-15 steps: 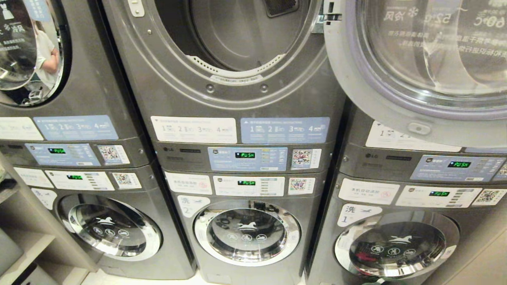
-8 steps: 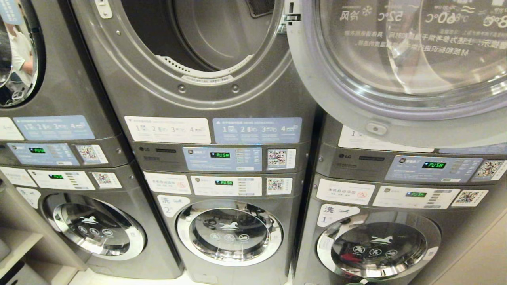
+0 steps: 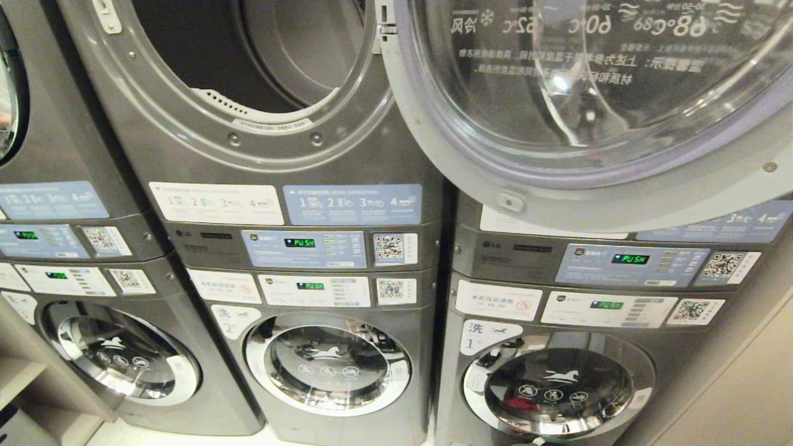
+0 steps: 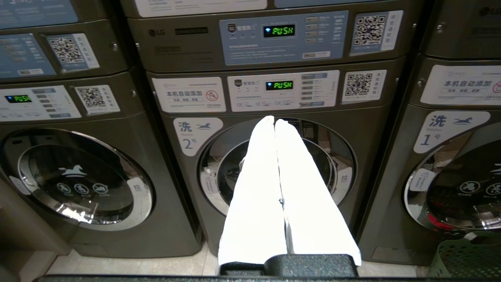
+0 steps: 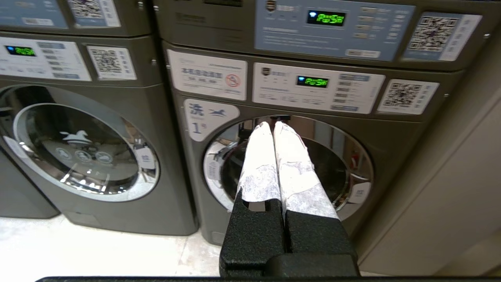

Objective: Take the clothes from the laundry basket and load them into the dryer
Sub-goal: Take the clothes out of the basket

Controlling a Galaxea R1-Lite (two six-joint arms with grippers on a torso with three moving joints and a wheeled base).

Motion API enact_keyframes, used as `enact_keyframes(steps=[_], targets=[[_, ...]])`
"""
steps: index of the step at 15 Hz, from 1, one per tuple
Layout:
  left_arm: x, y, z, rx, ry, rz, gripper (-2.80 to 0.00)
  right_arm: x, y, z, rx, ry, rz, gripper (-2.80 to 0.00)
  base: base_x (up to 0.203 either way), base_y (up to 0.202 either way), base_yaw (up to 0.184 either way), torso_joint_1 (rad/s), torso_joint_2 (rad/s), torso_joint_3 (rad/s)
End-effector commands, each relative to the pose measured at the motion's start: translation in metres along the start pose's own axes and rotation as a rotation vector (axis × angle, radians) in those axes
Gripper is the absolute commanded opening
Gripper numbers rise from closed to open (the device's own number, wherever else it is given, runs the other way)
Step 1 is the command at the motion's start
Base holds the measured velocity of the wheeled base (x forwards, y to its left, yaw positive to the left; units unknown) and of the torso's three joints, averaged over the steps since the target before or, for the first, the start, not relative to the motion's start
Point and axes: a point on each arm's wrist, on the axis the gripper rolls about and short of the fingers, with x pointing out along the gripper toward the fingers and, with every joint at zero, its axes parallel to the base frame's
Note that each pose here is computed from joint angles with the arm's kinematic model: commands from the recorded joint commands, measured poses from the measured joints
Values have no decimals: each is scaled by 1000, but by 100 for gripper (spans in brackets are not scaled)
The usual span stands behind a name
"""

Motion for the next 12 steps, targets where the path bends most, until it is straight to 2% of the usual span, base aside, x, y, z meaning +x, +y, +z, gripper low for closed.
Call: enact_keyframes(steps=[1, 7, 12], targets=[[2, -1, -9, 0, 31, -3, -280, 0, 0, 0, 0, 3, 0, -280, 0, -191, 0, -1, 3, -1], [2, -1, -9, 0, 31, -3, -280, 0, 0, 0, -2, 3, 2, -280, 0, -179, 2, 1, 1, 3], [2, -1, -9, -7, 31, -3, -280, 0, 0, 0, -2, 3, 2, -280, 0, -13, 1, 0, 0, 1]])
